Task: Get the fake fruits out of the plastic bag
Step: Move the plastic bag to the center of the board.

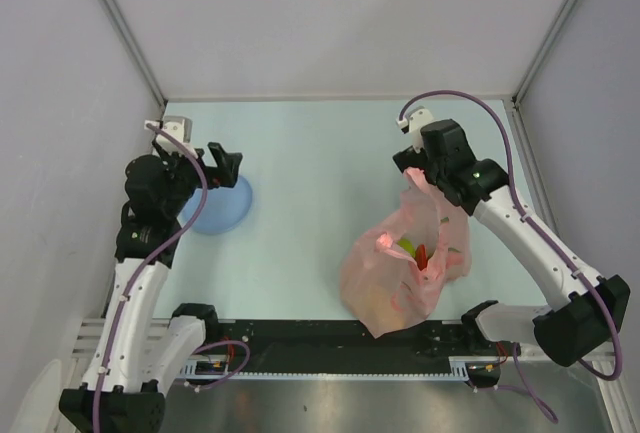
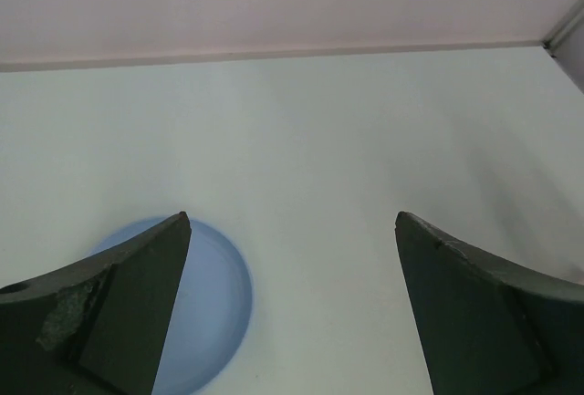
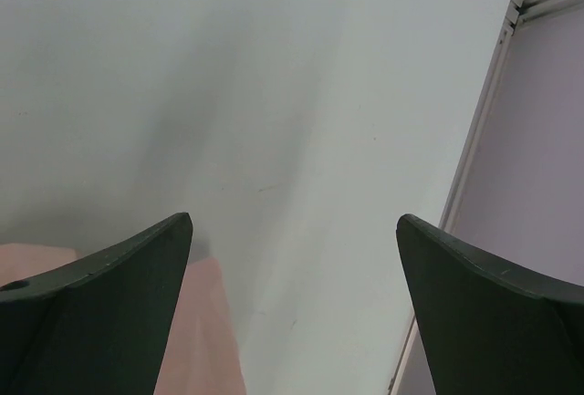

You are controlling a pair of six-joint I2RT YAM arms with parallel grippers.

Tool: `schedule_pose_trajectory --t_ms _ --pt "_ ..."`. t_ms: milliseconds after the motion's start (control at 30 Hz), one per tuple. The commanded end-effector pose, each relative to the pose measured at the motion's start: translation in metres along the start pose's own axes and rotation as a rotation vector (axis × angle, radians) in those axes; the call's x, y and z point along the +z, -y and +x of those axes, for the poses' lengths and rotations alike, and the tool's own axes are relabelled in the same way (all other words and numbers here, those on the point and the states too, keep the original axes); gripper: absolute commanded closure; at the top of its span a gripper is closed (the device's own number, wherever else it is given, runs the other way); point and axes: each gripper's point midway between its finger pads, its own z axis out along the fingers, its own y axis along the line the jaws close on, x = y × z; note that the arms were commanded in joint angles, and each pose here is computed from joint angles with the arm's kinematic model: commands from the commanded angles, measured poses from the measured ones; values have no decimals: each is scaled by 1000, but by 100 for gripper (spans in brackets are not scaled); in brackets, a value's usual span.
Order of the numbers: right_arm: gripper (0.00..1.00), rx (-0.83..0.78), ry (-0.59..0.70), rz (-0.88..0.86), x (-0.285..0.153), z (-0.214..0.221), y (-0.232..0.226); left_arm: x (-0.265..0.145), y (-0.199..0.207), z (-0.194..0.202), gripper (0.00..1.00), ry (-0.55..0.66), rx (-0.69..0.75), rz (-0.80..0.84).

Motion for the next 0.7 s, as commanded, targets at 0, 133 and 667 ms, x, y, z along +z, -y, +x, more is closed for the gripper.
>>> schedule_pose_trajectory --t_ms 0,133,667 --pt "0 17 100 1 -24 -25 15 -7 54 3 0 -52 44 264" --pt "0 7 136 -12 -38 -36 24 -6 89 10 0 -127 128 393" --pt "2 243 329 -448 -179 -77 55 -137 227 -64 3 7 253 1145"
